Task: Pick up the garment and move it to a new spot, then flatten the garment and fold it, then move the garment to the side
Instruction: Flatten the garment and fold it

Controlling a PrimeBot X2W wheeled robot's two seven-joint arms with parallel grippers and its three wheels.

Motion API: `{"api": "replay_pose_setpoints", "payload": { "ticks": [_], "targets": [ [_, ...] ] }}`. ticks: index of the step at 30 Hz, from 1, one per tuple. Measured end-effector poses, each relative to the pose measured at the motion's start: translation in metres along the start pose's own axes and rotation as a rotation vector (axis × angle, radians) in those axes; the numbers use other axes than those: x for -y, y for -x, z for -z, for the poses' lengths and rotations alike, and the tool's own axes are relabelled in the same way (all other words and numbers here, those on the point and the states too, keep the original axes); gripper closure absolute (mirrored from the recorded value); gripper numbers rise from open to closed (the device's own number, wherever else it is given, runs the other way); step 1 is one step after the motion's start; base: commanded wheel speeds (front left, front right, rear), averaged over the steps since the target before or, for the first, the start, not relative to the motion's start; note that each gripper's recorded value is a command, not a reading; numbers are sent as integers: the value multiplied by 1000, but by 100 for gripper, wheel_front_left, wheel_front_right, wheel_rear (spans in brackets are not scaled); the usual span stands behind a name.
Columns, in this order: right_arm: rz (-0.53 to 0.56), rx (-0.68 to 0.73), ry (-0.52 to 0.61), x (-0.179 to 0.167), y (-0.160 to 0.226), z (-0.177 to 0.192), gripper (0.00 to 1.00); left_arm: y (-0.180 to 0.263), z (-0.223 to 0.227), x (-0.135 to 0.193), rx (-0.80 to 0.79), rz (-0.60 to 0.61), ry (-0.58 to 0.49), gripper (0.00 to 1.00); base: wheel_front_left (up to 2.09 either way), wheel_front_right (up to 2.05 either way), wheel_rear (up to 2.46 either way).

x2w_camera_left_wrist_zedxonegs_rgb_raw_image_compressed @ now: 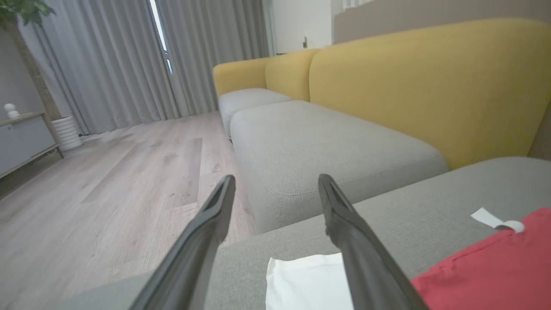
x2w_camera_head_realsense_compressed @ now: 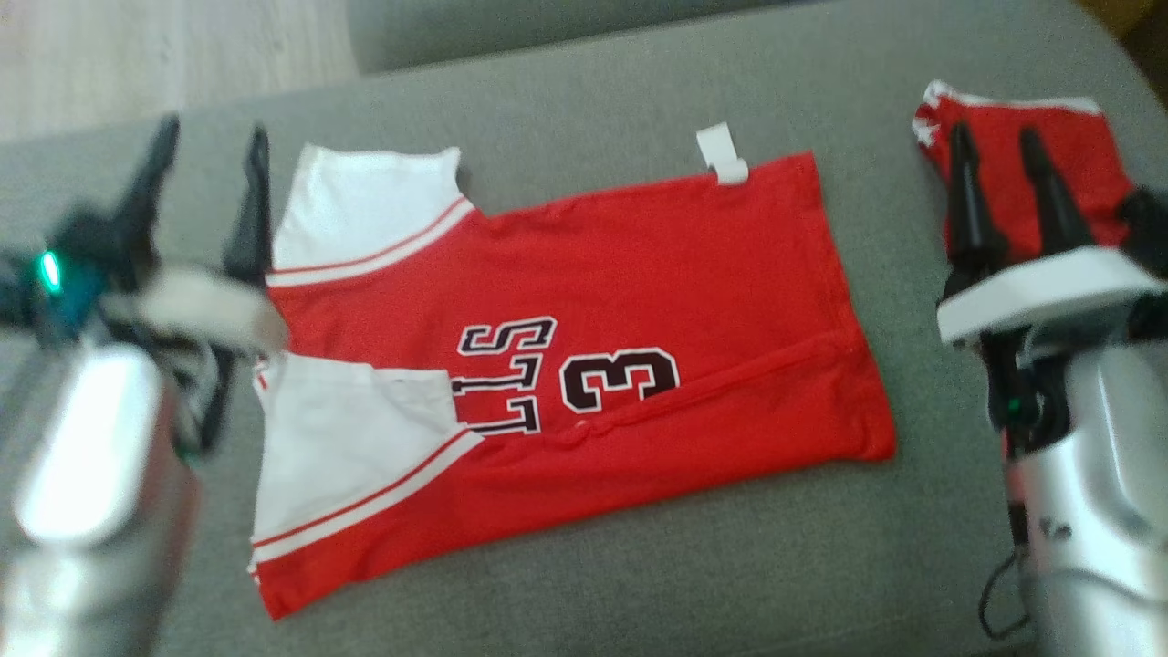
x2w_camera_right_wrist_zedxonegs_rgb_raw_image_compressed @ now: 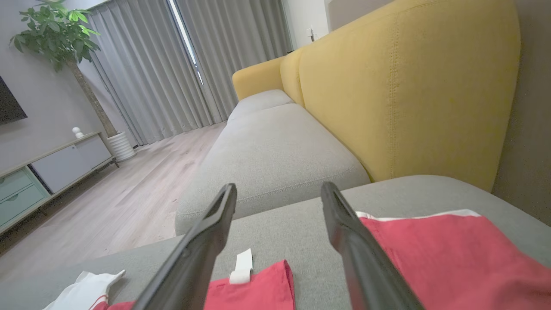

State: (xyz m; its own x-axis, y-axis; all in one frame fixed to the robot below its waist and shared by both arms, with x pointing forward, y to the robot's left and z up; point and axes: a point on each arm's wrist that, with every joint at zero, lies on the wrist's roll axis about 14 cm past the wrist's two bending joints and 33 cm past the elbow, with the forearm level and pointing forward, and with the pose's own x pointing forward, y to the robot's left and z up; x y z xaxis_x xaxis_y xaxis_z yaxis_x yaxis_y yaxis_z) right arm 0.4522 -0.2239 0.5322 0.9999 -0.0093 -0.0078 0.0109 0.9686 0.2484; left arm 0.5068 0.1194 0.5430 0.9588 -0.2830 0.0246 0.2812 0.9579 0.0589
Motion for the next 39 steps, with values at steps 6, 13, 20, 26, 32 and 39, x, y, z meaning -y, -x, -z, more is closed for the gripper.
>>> {"api": "replay_pose_setpoints", "payload": {
  "ticks": [6, 13, 20, 26, 32, 39],
  "targets": [
    [-15, 10, 43, -1, -38, -2, 0, -69, 31, -22, -250, 77, -94, 0, 0, 0, 0],
    [-19, -30, 74, 3, -62, 20, 0, -93, 122, -25, -636, 130, -131, 0, 0, 0, 0],
    [5, -73, 87, 15, -63, 42, 0, -90, 173, 2, -776, 234, -140, 0, 0, 0, 0],
    [19, -80, 89, 21, -61, 47, 0, -93, 181, -7, -815, 230, -159, 0, 0, 0, 0],
    [26, -92, 89, 23, -61, 52, 0, -95, 186, -13, -841, 215, -166, 0, 0, 0, 0],
    [24, -100, 90, 23, -63, 54, 0, -88, 190, 3, -932, 248, -26, 58, 0, 0, 0]
  ]
}}
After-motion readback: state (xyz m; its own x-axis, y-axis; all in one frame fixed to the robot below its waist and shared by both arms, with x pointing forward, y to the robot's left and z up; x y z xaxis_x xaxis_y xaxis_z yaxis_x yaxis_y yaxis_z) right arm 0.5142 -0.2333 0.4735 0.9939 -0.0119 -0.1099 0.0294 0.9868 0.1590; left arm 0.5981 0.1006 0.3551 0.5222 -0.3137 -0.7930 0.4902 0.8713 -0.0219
